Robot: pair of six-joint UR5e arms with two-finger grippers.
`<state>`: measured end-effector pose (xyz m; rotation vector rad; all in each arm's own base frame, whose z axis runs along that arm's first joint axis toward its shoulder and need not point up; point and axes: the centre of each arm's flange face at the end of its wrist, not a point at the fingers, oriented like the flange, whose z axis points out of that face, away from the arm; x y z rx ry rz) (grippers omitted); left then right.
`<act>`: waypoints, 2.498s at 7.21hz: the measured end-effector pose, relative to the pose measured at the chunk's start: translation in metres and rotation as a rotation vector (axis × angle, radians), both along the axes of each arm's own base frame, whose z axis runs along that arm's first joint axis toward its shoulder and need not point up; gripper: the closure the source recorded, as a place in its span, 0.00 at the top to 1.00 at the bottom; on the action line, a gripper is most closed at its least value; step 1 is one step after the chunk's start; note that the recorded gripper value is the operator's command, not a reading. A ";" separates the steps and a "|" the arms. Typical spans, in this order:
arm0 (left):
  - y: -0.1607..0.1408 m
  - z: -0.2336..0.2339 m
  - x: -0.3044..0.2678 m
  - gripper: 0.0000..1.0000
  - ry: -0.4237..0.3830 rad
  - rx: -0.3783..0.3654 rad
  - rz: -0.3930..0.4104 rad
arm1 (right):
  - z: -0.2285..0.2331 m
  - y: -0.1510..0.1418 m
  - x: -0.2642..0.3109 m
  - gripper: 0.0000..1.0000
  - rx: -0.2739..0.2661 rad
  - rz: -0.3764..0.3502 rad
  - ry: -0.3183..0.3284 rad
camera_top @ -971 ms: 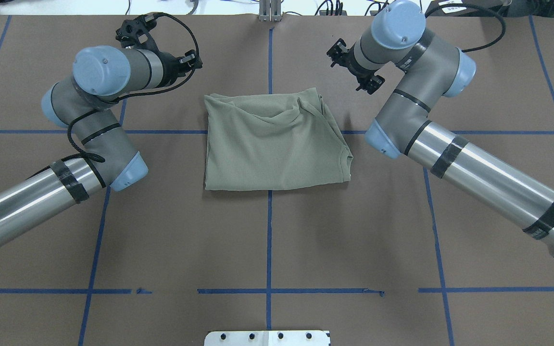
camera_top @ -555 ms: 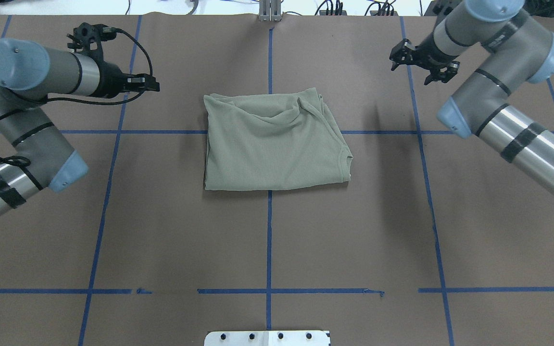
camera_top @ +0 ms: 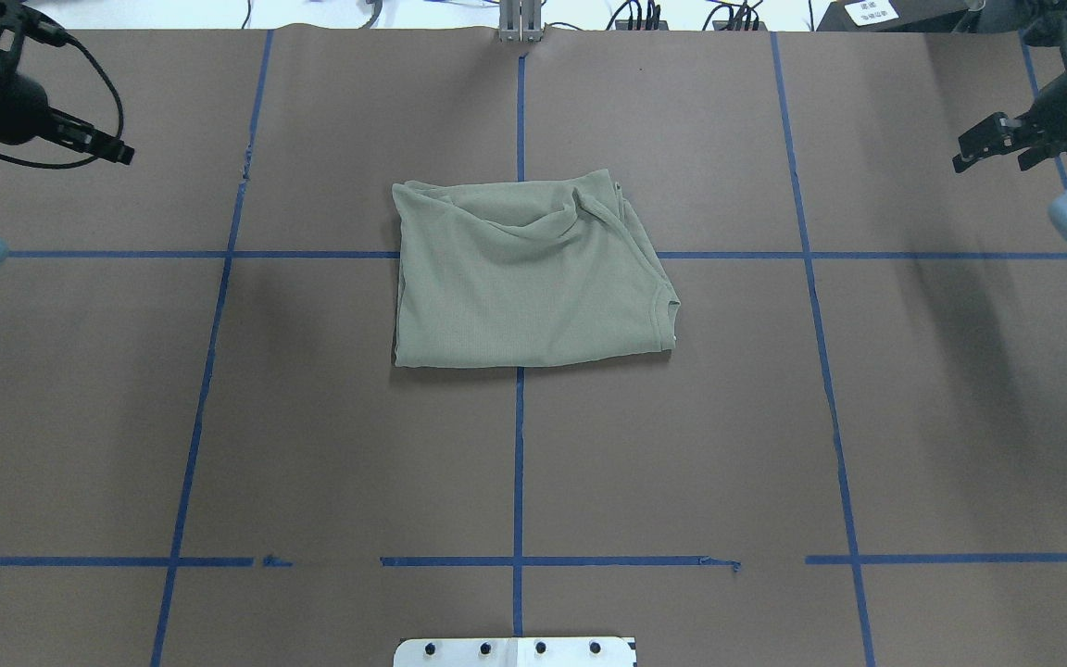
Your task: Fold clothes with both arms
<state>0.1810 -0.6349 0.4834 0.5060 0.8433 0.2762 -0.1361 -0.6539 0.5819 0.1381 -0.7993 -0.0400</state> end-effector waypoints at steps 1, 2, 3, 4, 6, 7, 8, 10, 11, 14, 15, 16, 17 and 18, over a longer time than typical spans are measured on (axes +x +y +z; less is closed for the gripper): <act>-0.007 0.012 -0.059 0.77 -0.012 -0.016 0.012 | 0.013 0.003 0.017 1.00 -0.009 -0.042 0.029; -0.007 0.022 -0.119 0.94 -0.005 -0.026 0.004 | 0.020 0.009 0.039 1.00 -0.029 -0.049 0.026; 0.007 0.038 -0.167 1.00 -0.002 -0.032 -0.011 | 0.027 0.021 0.069 1.00 -0.055 -0.029 -0.002; 0.028 0.057 -0.195 1.00 -0.005 -0.055 -0.027 | 0.035 0.033 0.092 1.00 -0.067 -0.008 -0.016; 0.059 0.088 -0.228 1.00 -0.016 -0.127 -0.062 | 0.056 0.052 0.113 1.00 -0.057 -0.022 0.023; 0.074 0.104 -0.232 1.00 -0.023 -0.155 -0.056 | 0.069 0.061 0.114 1.00 -0.060 -0.034 0.052; 0.082 0.113 -0.231 1.00 -0.027 -0.178 -0.051 | 0.078 0.067 0.115 1.00 -0.070 -0.037 0.073; 0.088 0.126 -0.226 1.00 -0.050 -0.236 -0.069 | 0.082 0.076 0.115 1.00 -0.085 -0.037 0.065; 0.087 0.132 -0.219 1.00 -0.096 -0.266 -0.107 | 0.079 0.079 0.116 1.00 -0.082 -0.036 0.062; 0.087 0.134 -0.211 1.00 -0.095 -0.285 -0.101 | 0.064 0.080 0.125 1.00 -0.106 -0.036 0.066; 0.090 0.134 -0.208 1.00 -0.054 -0.297 -0.081 | 0.053 0.079 0.133 1.00 -0.106 -0.049 0.067; 0.093 0.136 -0.207 1.00 -0.033 -0.305 -0.071 | 0.044 0.078 0.139 1.00 -0.103 -0.072 0.070; 0.098 0.140 -0.207 1.00 -0.025 -0.314 -0.069 | 0.041 0.080 0.143 1.00 -0.099 -0.087 0.075; 0.103 0.146 -0.208 1.00 -0.023 -0.323 -0.069 | 0.041 0.082 0.145 1.00 -0.099 -0.090 0.080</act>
